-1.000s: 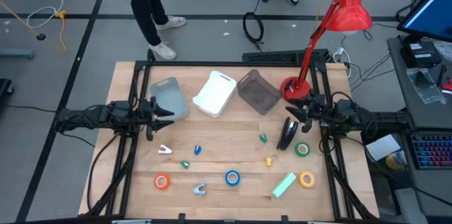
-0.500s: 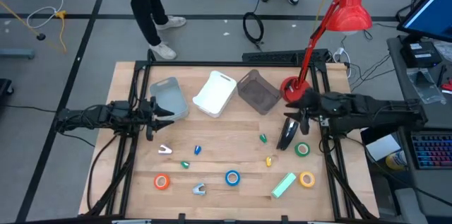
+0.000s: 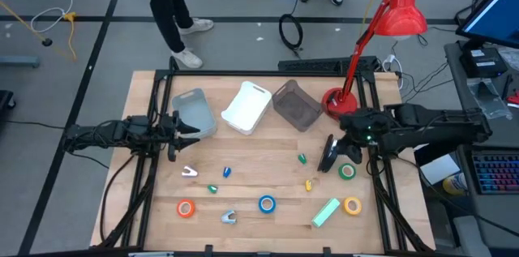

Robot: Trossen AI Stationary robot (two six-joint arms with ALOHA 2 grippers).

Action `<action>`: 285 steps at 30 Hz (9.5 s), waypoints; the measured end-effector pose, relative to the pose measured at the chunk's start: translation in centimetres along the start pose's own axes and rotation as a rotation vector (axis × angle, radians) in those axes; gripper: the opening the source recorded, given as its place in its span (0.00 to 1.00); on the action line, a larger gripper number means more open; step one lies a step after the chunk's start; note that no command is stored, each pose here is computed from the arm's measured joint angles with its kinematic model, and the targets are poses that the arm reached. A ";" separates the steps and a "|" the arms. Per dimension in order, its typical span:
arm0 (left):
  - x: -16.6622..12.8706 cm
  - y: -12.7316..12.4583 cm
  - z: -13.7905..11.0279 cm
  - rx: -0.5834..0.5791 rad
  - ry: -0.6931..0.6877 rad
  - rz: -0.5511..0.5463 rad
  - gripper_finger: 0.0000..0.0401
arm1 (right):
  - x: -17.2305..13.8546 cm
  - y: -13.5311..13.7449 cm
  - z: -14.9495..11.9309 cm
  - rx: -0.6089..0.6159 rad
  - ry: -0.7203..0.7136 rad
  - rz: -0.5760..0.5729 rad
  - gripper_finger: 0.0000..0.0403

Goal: Pick and place Stapler, Stapler remover, tape
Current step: Put the large light green stapler into the gray bin

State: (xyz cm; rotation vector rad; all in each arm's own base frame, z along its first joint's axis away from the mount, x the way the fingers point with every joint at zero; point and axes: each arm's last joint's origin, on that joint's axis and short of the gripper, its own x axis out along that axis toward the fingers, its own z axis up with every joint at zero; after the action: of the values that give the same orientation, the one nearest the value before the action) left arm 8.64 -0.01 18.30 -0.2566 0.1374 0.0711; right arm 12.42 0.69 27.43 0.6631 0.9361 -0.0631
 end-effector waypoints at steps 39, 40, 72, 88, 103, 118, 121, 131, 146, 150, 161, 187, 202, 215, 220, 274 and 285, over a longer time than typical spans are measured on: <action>0.0 0.0 0.0 0.000 0.000 0.000 0.46 | 8.4 9.0 -3.0 -0.229 0.259 0.231 0.33; 0.0 0.0 0.0 0.000 0.000 0.001 0.46 | 8.5 9.2 -3.1 -0.244 0.261 0.241 0.31; 0.0 0.0 0.0 -0.001 0.000 0.000 0.46 | 8.9 9.1 -4.4 -0.873 0.277 0.290 0.01; 0.0 0.0 0.0 -0.001 0.000 0.001 0.46 | 10.7 8.6 -5.0 -0.892 0.388 0.214 0.31; 0.0 0.0 0.0 -0.001 0.000 0.001 0.46 | 11.4 9.0 -5.0 -0.924 0.380 0.265 0.53; 0.0 0.0 0.0 0.025 -0.002 0.009 0.46 | 14.5 8.5 -6.0 -0.939 0.523 0.227 0.54; 0.0 0.1 0.0 0.039 -0.004 0.017 0.46 | 15.0 8.4 -6.1 -0.939 0.538 0.216 0.54; 0.0 0.1 0.0 0.042 -0.006 0.025 0.46 | 15.7 8.1 -6.3 -0.944 0.555 0.176 0.51; 0.0 0.1 0.0 0.042 -0.005 0.025 0.46 | 15.7 8.1 -6.3 -0.944 0.555 0.177 0.36; 0.0 0.1 0.0 0.048 -0.005 0.025 0.46 | 15.7 8.1 -6.3 -0.944 0.555 0.177 0.34; 0.0 0.1 0.0 0.053 -0.006 0.025 0.46 | 15.7 8.1 -6.3 -0.912 0.555 0.166 0.33; 0.0 0.1 0.1 0.020 -0.010 0.024 0.46 | 13.2 8.4 -5.5 -0.847 0.460 0.146 0.33; 0.0 -0.1 0.5 0.016 -0.058 0.012 0.46 | 13.2 8.4 -5.5 -0.805 0.460 0.137 0.32; 0.0 -0.1 0.5 0.016 -0.058 0.012 0.46 | 13.2 8.5 -5.4 -0.798 0.449 0.145 0.31; 0.0 -0.1 0.5 0.015 -0.058 0.011 0.46 | 13.2 8.5 -5.4 -0.737 0.452 0.130 0.31; 0.9 -0.7 3.1 -0.313 -0.284 -0.047 0.46 | 10.6 6.7 6.2 -0.561 -0.522 -0.189 0.31; 5.6 -1.7 4.0 -0.320 -0.131 -0.125 0.46 | 11.2 5.9 7.4 -0.542 -0.574 -0.259 0.31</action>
State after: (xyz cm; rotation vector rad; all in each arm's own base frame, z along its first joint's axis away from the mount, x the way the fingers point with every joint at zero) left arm 14.86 -0.36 21.73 -0.5779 -0.0216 -0.0147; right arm 26.57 3.87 24.89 0.0035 0.4411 -0.2095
